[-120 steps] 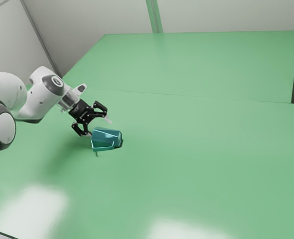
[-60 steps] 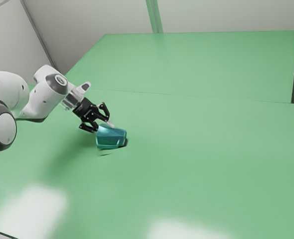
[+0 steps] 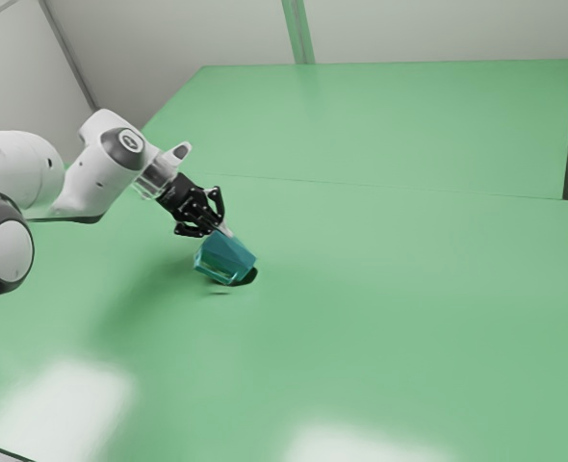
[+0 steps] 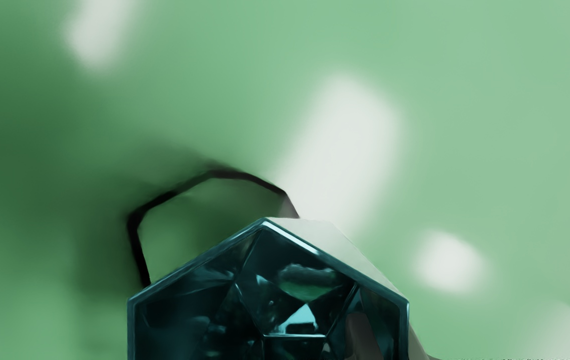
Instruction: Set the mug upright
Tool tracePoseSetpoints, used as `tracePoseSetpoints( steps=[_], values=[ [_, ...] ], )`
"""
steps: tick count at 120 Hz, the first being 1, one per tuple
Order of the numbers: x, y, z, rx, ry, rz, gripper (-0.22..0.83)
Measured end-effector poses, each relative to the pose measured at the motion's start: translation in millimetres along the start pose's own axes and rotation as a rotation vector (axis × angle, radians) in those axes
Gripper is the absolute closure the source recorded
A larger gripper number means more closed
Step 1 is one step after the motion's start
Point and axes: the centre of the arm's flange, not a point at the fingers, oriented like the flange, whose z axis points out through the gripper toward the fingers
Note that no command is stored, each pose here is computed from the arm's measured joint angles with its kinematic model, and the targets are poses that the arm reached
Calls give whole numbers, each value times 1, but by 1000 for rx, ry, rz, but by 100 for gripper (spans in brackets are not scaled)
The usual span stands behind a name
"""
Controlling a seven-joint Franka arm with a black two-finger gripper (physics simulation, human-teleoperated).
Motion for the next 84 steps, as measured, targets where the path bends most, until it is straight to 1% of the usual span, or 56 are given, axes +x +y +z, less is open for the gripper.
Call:
tracePoseSetpoints(
  steps=[21, 37, 45, 59, 72, 84],
  values=[
    [-2, 4, -5, 4, 7, 5, 76],
    [-19, 29, -25, 53, 38, 70, 77],
    [-30, 44, -33, 100, 53, 116, 77],
    [-57, 68, -35, 224, 66, 196, 77],
    [-86, 82, -33, 349, 76, 249, 77],
    [-105, 83, -27, 446, 84, 267, 77]
  ],
)
